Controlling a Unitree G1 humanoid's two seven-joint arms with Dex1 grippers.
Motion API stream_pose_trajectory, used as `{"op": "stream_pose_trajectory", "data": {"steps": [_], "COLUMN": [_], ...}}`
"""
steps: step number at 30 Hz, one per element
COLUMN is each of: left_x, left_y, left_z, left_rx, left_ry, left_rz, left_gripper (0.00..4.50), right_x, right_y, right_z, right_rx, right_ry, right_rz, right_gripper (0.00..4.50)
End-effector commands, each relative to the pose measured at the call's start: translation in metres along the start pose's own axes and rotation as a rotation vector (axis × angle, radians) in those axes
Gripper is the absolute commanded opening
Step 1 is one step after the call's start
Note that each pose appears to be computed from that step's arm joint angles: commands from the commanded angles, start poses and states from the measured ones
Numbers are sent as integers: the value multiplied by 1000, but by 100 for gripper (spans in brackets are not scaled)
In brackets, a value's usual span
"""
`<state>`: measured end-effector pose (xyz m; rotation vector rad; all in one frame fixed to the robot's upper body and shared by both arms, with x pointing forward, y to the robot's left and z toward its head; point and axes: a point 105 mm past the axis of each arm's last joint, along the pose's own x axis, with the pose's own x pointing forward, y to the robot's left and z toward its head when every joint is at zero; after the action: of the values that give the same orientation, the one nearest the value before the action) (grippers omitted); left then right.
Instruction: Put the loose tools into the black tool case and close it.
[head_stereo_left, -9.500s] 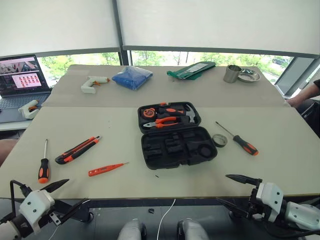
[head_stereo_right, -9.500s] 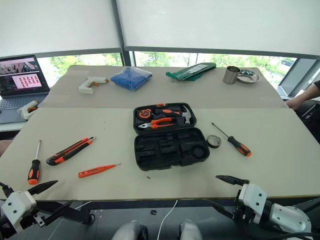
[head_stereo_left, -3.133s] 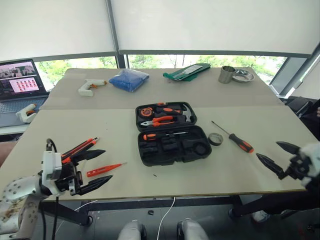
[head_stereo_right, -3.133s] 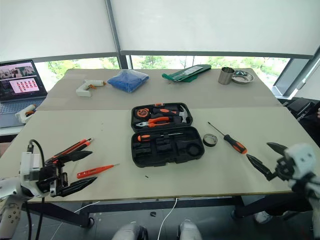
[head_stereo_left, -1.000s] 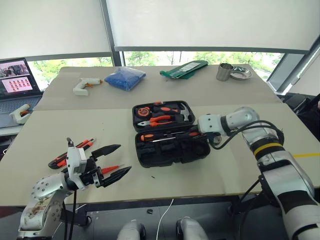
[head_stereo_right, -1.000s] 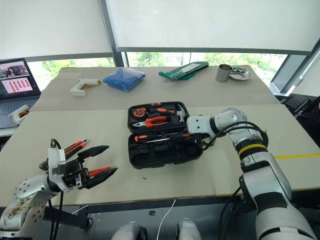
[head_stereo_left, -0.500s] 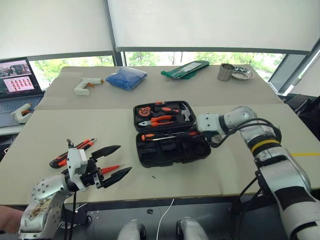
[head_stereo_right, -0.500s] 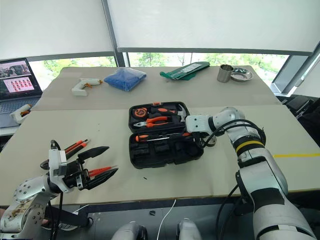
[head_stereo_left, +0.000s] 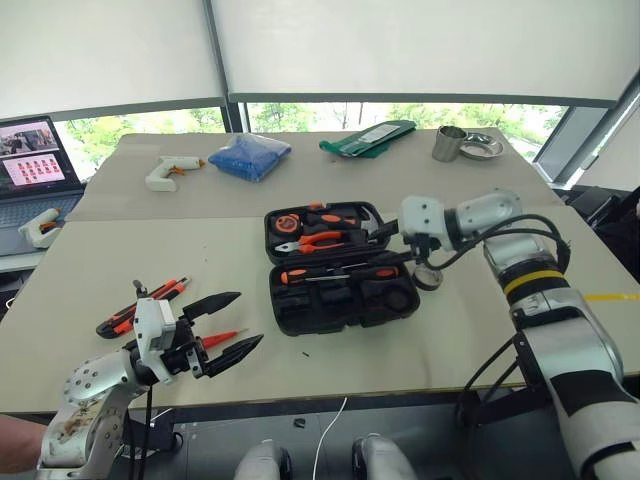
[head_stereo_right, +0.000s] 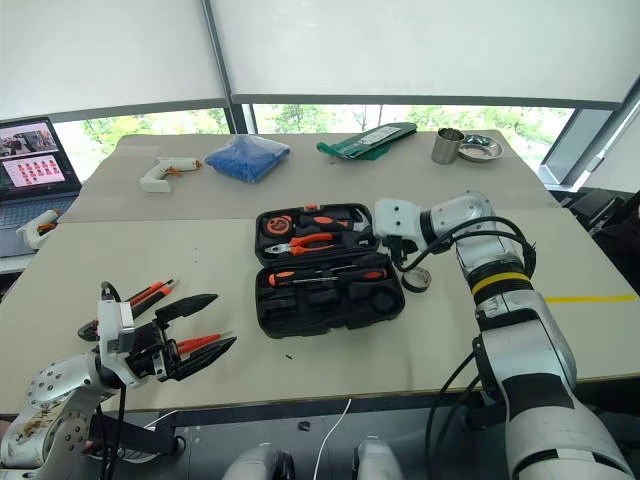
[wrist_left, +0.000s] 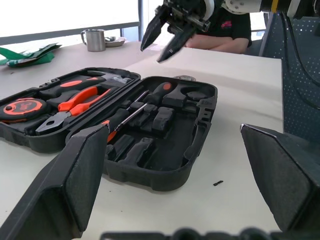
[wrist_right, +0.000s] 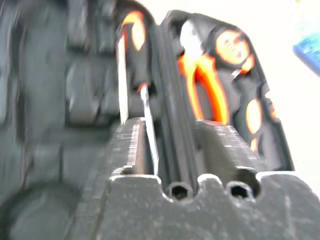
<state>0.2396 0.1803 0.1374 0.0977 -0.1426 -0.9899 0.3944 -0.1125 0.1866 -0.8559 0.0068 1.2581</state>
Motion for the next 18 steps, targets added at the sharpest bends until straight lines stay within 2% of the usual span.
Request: {"op": "stream_pose_trajectory", "data": {"steps": [1,2,3,7,18], "left_x": [2,2,2,2,2], "left_y": [-3,-3,-3,-2,-2], "left_z": [10,9,9,8,7], "left_rx": [43,43,43,44,43], "left_ry": [-23,-21,-19,-7,10], "left_rz": [-6,-6,-7,-10,-5], "left_gripper": [450,450,450,450,450], "right_x": [11,14,15,27,50], "right_y": [3,5,6,20,43], "right_z": [-12,-15,-17,-29,-34], "right_rx": [102,120,128,119,3], "right_ry": [10,22,31,87,120], "right_rz": [-98,-110,-118,-100,-66], "right_gripper": [46,9,1,1,1]}}
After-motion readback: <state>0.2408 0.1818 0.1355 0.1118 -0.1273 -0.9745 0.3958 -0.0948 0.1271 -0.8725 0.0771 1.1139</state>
